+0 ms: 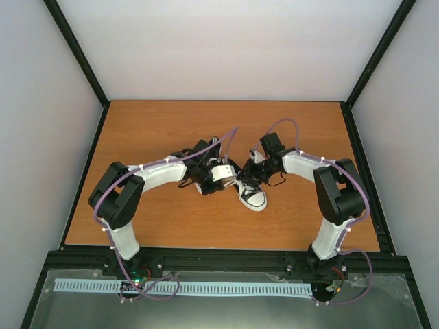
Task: Tie the shoes
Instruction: Tie the shoelace on the shoe.
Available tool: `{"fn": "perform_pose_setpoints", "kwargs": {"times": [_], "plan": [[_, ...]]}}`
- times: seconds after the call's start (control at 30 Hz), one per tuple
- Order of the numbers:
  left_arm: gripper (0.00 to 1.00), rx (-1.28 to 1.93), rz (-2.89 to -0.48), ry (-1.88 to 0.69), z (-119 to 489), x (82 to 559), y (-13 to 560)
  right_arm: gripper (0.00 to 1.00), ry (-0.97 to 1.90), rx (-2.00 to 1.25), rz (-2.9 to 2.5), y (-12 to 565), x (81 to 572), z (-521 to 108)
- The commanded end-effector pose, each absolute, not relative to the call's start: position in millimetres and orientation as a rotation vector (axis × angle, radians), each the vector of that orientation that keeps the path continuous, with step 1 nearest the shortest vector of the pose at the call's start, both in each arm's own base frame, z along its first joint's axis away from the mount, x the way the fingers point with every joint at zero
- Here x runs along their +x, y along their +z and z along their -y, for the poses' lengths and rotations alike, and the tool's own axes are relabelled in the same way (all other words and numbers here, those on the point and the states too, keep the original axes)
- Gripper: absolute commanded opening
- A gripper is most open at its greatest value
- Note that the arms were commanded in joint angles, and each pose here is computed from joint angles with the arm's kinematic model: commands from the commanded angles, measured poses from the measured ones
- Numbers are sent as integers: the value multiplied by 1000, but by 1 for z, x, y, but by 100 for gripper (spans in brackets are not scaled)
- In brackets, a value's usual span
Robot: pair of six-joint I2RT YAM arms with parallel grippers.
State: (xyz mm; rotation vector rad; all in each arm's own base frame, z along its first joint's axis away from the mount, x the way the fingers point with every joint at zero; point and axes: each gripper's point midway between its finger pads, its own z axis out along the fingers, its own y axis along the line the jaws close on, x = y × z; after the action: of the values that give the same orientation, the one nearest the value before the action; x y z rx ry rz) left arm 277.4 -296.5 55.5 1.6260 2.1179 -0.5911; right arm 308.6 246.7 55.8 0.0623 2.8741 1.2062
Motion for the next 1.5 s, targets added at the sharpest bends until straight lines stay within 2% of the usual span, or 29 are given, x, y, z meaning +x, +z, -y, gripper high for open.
{"fn": "perform_pose_setpoints", "kwargs": {"times": [0.0, 0.33, 0.47, 0.63, 0.7, 0.73, 0.8, 1.0, 1.13, 1.27, 1.4, 1.47], "plan": [[1, 1586, -2074, -629, 306, 287, 71, 23, 1150, -92, -2895, 63, 298, -249], [1, 1569, -2087, -617, 304, 290, 66, 22, 1124, -154, -2919, 56, 277, -245], [1, 1561, -2095, -591, 301, 294, 63, 9, 1098, -157, -2939, 49, 273, -241], [1, 1550, -2102, -576, 300, 298, 63, 3, 1099, -163, -2928, 54, 272, -241], [1, 1548, -2106, -574, 300, 298, 63, 6, 1104, -172, -2927, 56, 272, -241], [1, 1549, -2105, -575, 300, 298, 63, 12, 1113, -172, -2926, 57, 271, -242], [1, 1553, -2099, -576, 300, 298, 63, 18, 1156, -187, -2913, 61, 269, -245], [1, 1554, -2095, -580, 300, 298, 64, 23, 1110, -227, -2885, 72, 266, -245], [1, 1551, -2094, -585, 302, 298, 63, 18, 961, -241, -2912, 60, 266, -240], [1, 1544, -2091, -570, 301, 301, 65, 13, 967, -265, -2915, 59, 265, -243], [1, 1537, -2097, -555, 300, 303, 64, 3, 935, -287, -2925, 57, 260, -239], [1, 1536, -2099, -550, 299, 304, 63, 3, 932, -299, -2925, 58, 260, -238]]}}
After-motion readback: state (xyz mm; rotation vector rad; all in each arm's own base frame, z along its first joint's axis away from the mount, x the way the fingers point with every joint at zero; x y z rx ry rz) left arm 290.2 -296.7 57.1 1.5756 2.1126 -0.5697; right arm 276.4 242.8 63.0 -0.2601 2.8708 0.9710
